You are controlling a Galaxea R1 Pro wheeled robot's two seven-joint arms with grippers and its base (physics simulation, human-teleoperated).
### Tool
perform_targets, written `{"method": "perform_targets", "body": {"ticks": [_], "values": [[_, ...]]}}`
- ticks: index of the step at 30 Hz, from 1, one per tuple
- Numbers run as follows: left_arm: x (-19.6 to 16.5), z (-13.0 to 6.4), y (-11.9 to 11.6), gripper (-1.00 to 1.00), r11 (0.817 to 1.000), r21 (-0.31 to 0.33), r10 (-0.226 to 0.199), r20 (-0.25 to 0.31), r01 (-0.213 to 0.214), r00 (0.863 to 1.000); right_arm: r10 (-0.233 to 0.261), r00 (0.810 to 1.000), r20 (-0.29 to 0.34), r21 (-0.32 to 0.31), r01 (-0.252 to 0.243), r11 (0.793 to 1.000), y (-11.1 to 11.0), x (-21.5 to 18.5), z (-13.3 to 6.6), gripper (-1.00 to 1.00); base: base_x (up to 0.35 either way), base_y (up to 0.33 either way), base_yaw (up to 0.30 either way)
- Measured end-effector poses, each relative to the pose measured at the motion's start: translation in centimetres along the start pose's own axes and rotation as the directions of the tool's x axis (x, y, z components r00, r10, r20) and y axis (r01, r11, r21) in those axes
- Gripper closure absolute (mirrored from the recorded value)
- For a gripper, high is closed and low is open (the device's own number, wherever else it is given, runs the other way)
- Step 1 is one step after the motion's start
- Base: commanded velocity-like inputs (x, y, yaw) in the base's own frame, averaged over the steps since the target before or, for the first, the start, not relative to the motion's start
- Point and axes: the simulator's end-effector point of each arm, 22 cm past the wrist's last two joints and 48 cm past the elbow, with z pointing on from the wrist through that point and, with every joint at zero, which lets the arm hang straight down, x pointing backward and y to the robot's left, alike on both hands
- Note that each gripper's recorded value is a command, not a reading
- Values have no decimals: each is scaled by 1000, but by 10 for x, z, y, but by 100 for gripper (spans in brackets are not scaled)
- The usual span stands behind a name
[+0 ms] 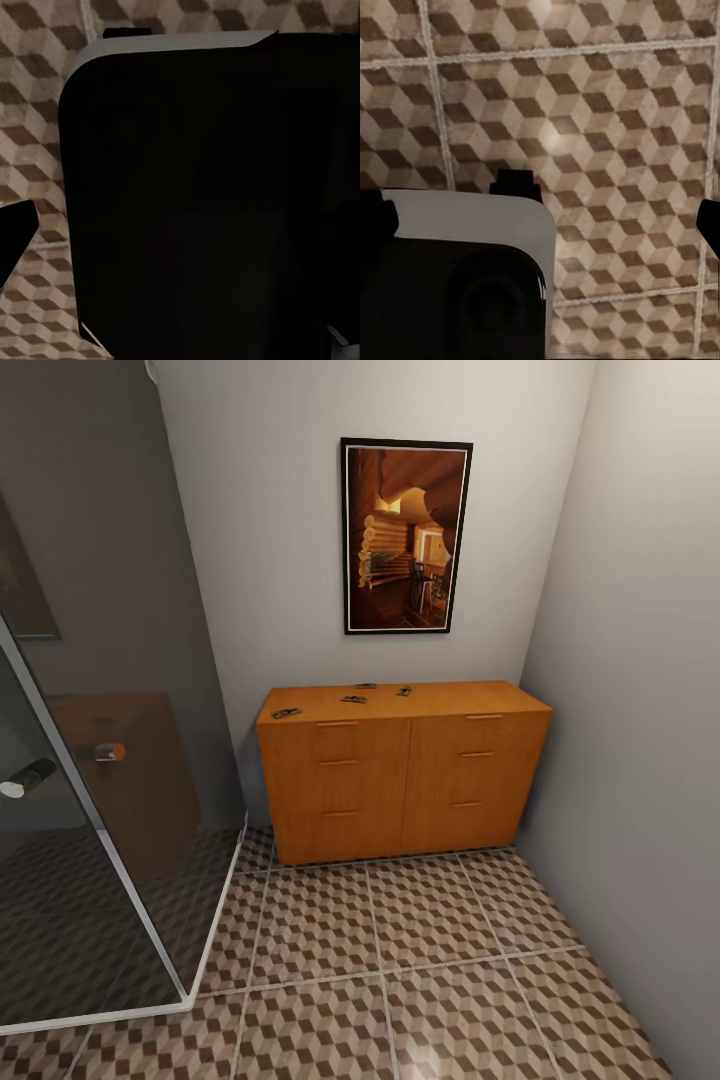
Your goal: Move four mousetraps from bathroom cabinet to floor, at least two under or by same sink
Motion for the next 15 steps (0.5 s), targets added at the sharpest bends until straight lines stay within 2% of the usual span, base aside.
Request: {"method": "perform_targets", "body": {"ticks": [5, 9, 15], "values": [[-26, -1, 11, -100, 1000, -14, 3, 28, -2, 1000, 1, 1000, -30, 4, -1, 1000, -3, -17, -5, -100, 0, 0, 0], [-56, -5, 16, -100, 1000, -19, 4, 11, -4, 1000, 3, 997, -76, 2, -3, 1000, -1, -26, -12, -100, 0, 0, 0], [-95, -20, 11, -100, 1000, -13, 6, -17, -6, 1000, 3, 999, -42, 8, -2, 1000, -3, -64, -24, -100, 0, 0, 0]]}}
